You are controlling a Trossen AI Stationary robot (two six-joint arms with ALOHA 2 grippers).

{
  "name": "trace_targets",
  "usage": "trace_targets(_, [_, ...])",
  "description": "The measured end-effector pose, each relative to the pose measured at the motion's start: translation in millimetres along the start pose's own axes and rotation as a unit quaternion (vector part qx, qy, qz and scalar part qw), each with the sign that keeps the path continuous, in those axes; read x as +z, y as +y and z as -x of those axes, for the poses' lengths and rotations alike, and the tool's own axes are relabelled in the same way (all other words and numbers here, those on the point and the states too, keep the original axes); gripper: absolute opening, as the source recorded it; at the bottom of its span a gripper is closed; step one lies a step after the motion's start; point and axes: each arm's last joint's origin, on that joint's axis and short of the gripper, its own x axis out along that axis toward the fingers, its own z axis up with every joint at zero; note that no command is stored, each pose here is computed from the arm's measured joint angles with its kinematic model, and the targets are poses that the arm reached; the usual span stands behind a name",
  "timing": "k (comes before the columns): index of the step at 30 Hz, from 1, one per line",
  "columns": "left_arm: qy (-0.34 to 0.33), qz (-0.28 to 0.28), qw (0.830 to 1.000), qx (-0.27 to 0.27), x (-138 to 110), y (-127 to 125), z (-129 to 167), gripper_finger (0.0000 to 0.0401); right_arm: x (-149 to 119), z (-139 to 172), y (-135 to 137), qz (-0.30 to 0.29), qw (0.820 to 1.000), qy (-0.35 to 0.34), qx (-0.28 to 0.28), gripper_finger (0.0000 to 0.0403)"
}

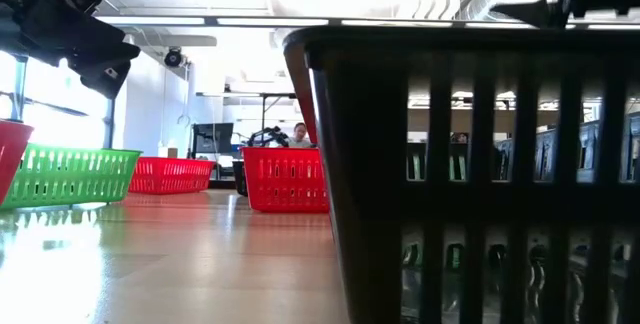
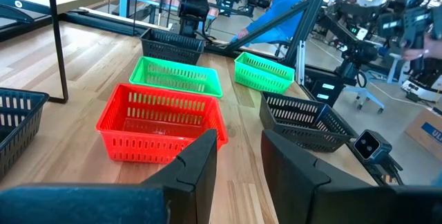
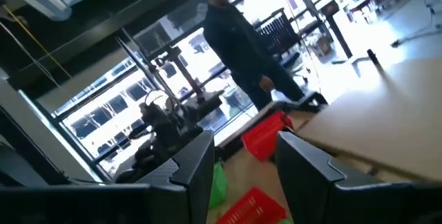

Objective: Stack baskets on shelf by color
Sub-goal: Put the top right green bin on the shelf

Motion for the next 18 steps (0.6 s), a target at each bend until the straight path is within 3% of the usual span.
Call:
trace_targets(5, [0.000,0.000,1.000,0.000,0.1,0.0,0.0,0.0104,20.8,-8.8,17.0,0.041,0.999,0.022,-0.009,0.0138])
trace_targets(10, [-0.003,0.010,1.000,0.009,0.3,0.5,0.0,0.0104,31.0,-24.9,35.3,0.084,0.993,0.087,-0.009,0.0138])
trace_targets(18, [-0.013,0.070,0.997,0.035,0.6,2.0,0.0,0.0104,25.1,-61.3,62.6,0.159,0.969,0.184,0.033,0.0138])
